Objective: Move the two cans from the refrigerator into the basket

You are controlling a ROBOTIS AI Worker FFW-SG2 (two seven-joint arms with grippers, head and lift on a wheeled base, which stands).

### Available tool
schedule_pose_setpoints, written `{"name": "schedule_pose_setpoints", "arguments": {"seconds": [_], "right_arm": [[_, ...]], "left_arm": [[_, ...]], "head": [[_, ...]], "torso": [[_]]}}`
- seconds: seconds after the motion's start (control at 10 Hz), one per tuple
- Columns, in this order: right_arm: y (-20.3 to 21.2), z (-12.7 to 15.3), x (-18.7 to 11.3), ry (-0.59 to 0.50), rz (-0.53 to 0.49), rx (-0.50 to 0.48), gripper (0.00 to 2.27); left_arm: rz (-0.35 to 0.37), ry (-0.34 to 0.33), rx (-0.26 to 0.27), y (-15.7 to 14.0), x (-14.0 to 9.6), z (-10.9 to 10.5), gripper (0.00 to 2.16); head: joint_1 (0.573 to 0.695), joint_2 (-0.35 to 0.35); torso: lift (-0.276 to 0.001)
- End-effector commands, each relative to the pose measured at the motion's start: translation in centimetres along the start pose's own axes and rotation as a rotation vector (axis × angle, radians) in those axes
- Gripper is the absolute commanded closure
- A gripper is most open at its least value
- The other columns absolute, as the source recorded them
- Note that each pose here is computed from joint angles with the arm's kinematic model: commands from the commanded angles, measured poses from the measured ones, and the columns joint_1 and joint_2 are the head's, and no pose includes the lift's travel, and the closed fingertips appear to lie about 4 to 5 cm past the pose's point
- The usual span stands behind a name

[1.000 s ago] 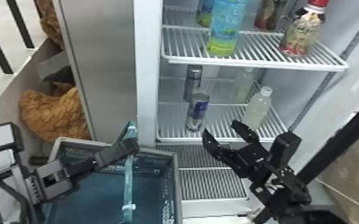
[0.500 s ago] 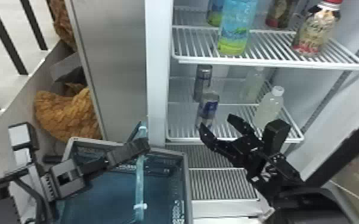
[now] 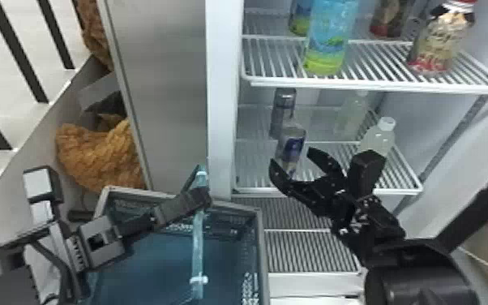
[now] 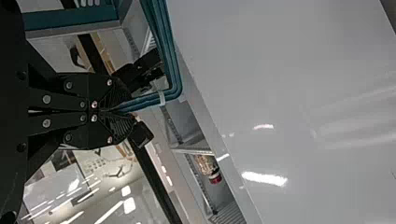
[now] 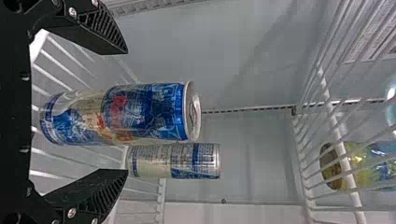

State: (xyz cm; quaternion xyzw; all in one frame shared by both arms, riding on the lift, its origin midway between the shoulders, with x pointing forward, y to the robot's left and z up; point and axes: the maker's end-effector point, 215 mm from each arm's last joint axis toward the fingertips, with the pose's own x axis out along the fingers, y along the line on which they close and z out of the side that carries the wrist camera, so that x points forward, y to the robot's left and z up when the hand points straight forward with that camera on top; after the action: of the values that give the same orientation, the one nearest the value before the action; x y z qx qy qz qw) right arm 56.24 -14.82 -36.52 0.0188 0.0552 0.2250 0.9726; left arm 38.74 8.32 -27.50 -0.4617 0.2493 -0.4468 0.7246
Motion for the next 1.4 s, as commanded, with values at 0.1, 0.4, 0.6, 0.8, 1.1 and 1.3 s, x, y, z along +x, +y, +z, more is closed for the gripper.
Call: {"name": "schedule_pose_setpoints", "arguments": {"seconds": [0.1, 0.4, 0.6, 0.8, 1.1, 1.3], "right_arm": [[0.0, -0.4, 1.6, 0.014, 0.010, 0.002, 0.14], [0.3, -0.4, 3.3, 0.025, 0.023, -0.004, 0.14], [0.2, -0.8, 3.6, 0.042, 0.023, -0.005, 0.54], [0.1, -1.0, 3.5, 0.047, 0.018, -0.004, 1.27], [-0.3, -0.9, 2.8, 0.042, 0.010, -0.008, 1.28], [-0.2, 0.4, 1.1, 0.033, 0.002, -0.009, 1.28]], "left_arm": [[-0.004, 0.003, 0.001, -0.1, 0.2, 0.0, 1.21], [-0.004, 0.005, -0.002, -0.1, 0.3, -0.1, 1.21], [-0.005, 0.003, -0.002, -0.1, 0.2, 0.0, 1.21], [-0.004, 0.004, -0.004, 0.0, 0.2, -0.1, 1.21], [-0.006, 0.001, -0.003, -0.1, 0.2, 0.0, 1.21], [-0.005, 0.002, -0.006, 0.0, 0.2, -0.1, 1.21]], "head": [[0.695, -0.075], [0.695, -0.064], [0.695, -0.058], [0.695, -0.056], [0.695, -0.060], [0.695, -0.065]], "torso": [[-0.219], [-0.219], [-0.219], [-0.219], [-0.219], [-0.219]]}}
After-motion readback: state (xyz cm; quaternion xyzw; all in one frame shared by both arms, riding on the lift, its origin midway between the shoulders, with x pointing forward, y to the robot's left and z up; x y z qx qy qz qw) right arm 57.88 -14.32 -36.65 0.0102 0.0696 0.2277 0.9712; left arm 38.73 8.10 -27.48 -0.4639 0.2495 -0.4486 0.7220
